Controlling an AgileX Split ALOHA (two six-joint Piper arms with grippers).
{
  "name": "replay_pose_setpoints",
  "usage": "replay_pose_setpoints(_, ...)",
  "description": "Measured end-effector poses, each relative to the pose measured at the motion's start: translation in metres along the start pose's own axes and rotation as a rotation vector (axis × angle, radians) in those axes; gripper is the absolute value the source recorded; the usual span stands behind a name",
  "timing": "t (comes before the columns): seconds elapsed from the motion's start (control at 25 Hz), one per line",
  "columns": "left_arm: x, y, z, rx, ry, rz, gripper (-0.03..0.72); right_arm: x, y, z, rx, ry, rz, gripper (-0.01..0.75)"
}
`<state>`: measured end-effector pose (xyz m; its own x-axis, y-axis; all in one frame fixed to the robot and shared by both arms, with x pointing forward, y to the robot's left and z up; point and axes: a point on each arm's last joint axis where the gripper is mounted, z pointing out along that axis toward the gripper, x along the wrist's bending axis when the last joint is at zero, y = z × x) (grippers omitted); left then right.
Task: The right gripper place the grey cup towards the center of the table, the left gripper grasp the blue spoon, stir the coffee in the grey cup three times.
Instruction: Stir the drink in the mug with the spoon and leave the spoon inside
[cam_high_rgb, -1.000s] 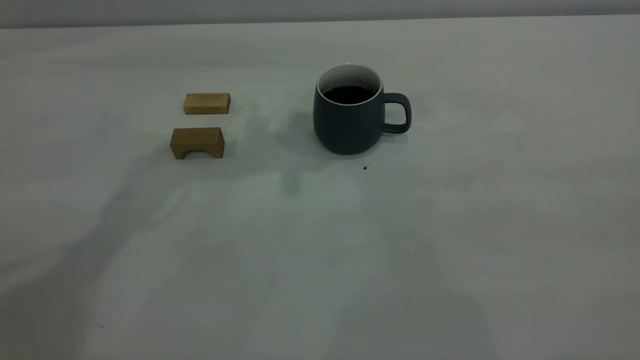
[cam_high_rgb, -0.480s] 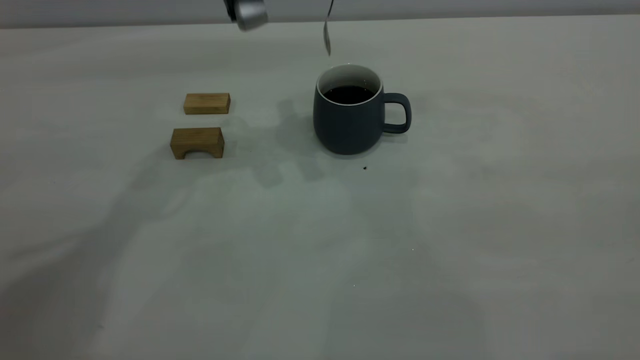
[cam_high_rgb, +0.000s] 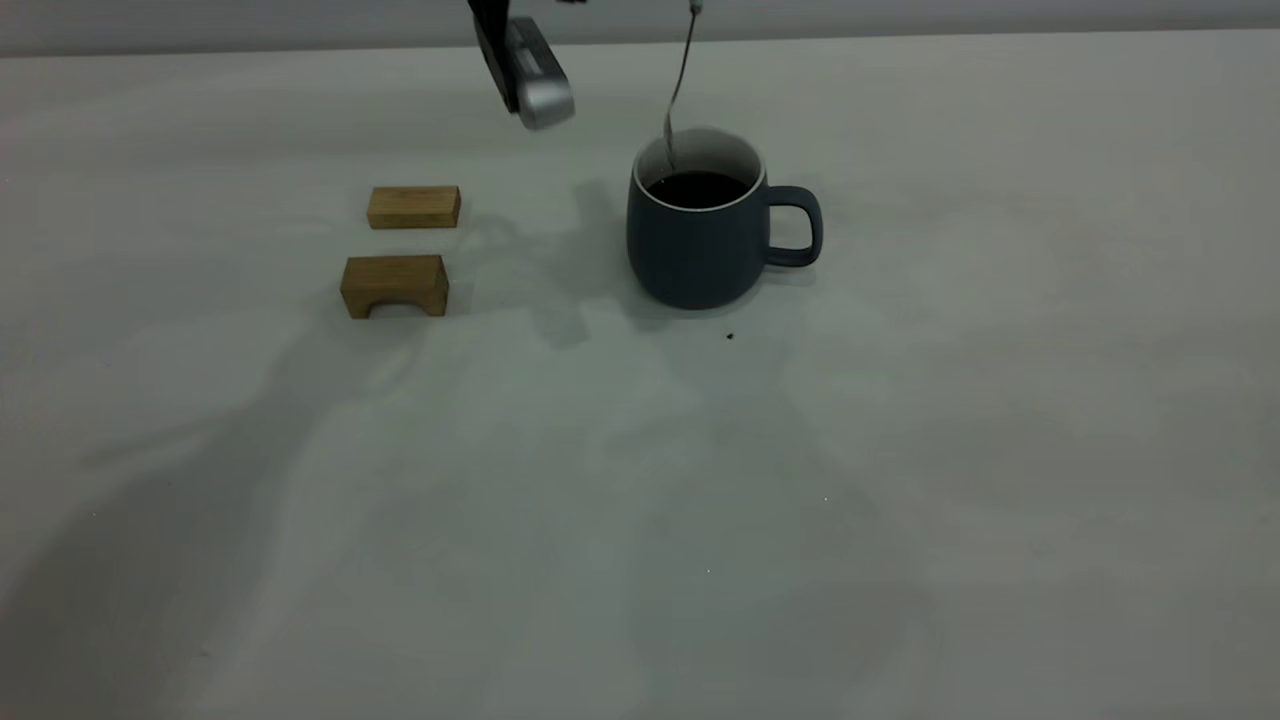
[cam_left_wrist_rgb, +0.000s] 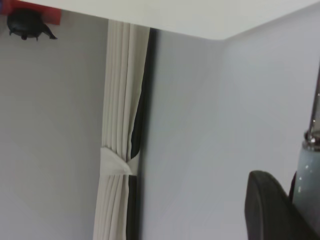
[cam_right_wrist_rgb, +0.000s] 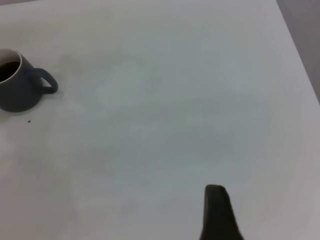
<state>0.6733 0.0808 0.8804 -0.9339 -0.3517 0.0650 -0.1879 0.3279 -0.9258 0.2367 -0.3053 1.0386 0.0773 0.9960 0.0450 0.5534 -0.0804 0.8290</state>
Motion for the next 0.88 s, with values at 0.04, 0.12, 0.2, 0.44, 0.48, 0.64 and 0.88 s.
replay_pose_setpoints(0.04, 0.000, 0.004, 0.003, -0.004, 0.003, -0.004, 0.131, 0.000, 0.000, 0.000, 0.000, 0.000, 0.000, 0.535)
replay_pose_setpoints(0.12, 0.000, 0.015, 0.009, -0.018, 0.012, -0.022, 0.131, 0.000, 0.000, 0.000, 0.000, 0.000, 0.000, 0.535)
replay_pose_setpoints(0.2, 0.002, 0.024, 0.014, -0.030, 0.023, -0.036, 0.131, 0.000, 0.000, 0.000, 0.000, 0.000, 0.000, 0.535)
replay_pose_setpoints(0.44, 0.002, 0.045, 0.023, -0.061, 0.030, -0.064, 0.130, 0.000, 0.000, 0.000, 0.000, 0.000, 0.000, 0.535)
replay_pose_setpoints(0.48, 0.001, 0.046, 0.023, -0.070, 0.021, -0.064, 0.130, 0.000, 0.000, 0.000, 0.000, 0.000, 0.000, 0.535)
replay_pose_setpoints(0.64, -0.005, 0.047, 0.023, -0.103, -0.040, -0.054, 0.130, 0.000, 0.000, 0.000, 0.000, 0.000, 0.000, 0.535)
replay_pose_setpoints(0.88, -0.020, 0.045, 0.033, -0.094, -0.083, -0.009, 0.130, 0.000, 0.000, 0.000, 0.000, 0.000, 0.000, 0.535)
